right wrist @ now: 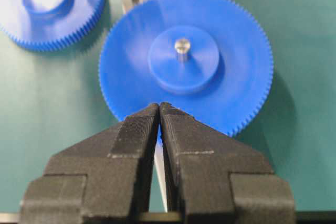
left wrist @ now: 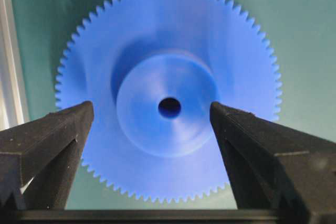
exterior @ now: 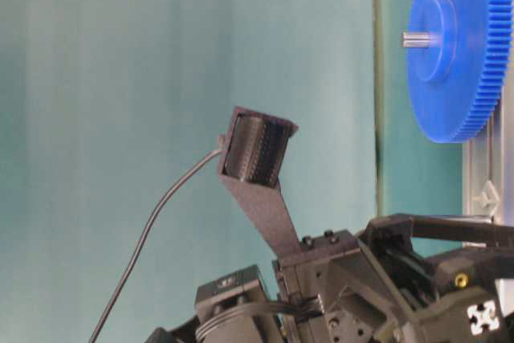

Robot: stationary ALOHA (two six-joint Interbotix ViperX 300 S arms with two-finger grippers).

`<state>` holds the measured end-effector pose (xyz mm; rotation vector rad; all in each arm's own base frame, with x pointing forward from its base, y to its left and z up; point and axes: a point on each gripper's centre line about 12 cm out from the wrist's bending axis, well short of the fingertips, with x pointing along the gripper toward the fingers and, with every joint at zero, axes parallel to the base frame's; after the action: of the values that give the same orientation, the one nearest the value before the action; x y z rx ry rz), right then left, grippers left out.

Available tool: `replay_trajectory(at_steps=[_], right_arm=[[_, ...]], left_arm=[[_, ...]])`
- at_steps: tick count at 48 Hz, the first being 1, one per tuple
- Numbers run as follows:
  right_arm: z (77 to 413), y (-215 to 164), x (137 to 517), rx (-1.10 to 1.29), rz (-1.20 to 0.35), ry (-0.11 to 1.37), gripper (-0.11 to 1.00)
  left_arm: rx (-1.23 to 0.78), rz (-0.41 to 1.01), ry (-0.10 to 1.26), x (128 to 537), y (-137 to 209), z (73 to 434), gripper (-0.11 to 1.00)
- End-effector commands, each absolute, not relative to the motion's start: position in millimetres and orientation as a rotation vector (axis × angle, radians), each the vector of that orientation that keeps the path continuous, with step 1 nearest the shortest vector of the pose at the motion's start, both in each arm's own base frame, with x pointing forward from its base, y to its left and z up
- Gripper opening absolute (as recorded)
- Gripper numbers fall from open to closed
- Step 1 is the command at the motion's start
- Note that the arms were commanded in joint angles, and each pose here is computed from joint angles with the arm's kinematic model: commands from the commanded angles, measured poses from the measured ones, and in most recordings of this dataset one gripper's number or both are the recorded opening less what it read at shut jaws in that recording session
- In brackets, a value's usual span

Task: Insert the small gear onto the shaft.
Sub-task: 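Lower the left gripper over the small blue gear and grasp its hub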

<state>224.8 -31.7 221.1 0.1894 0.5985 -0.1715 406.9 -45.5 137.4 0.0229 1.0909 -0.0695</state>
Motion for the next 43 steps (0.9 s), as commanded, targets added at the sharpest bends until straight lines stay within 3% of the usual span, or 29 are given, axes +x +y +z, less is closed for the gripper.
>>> replay_trajectory(at_steps=[1, 43], right_arm=[[226.7, -32.0, 224.7, 0.209, -0.177, 0.571, 0.15], [222.8, -30.5, 215.0, 0.224, -0.181, 0.568, 0.15]], left_arm=[[0.027, -0.078, 1.057, 412.3, -48.6, 147.5, 0.92], [-0.011, -0.067, 1.065, 413.5, -57.2, 144.2, 0.92]])
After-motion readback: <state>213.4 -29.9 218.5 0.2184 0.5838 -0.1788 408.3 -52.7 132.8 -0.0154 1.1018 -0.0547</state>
